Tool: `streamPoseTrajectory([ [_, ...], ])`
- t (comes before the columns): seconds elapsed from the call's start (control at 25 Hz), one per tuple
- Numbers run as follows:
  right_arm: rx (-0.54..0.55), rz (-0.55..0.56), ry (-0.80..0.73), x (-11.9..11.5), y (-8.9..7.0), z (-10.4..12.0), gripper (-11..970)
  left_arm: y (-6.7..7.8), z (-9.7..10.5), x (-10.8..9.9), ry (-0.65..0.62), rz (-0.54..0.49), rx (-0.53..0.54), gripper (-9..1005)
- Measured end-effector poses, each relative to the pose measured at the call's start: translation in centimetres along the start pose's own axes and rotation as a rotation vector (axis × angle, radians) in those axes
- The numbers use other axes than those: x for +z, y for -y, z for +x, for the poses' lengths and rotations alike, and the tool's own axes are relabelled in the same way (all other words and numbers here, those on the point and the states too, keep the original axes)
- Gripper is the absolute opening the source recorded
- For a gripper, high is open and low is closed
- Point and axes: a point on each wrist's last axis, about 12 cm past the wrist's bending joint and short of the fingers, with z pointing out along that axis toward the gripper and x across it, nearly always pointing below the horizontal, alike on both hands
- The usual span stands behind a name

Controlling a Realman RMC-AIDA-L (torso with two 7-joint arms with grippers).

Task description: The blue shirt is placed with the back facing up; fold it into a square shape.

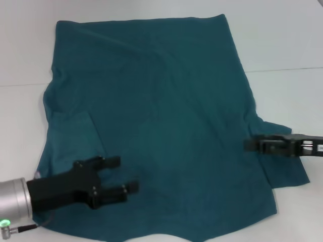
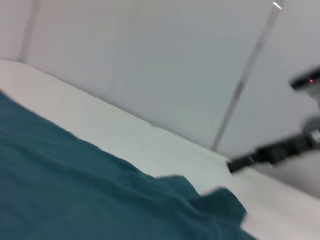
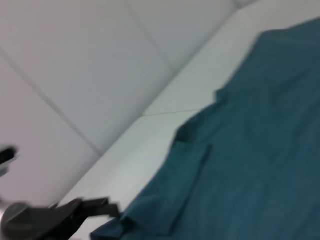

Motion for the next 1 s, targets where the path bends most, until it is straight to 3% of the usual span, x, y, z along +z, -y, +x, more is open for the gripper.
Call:
streamPoseTrajectory([
  [0.16, 0.121, 0.096, -0.012, -2.3, 1.1, 0.1, 799, 0.3, 0.3, 0.6, -0.037, 0.023, 0.084, 888],
  [0.44, 0.245, 0.177, -0.037, -4.2, 1.9, 0.8, 790, 0.2, 0.2, 1.3, -0.090, 0.037, 0.150, 887],
  [0.76, 0.322, 0.295, 0.013, -6.7, 3.0, 1.4, 780, 0.1, 0.2, 1.5, -0.097, 0.033, 0.151, 887],
  [1.0, 0.353, 0.390, -0.011, -7.1, 3.9, 1.9, 773, 0.1, 0.1, 1.7, -0.104, 0.041, 0.151, 888],
])
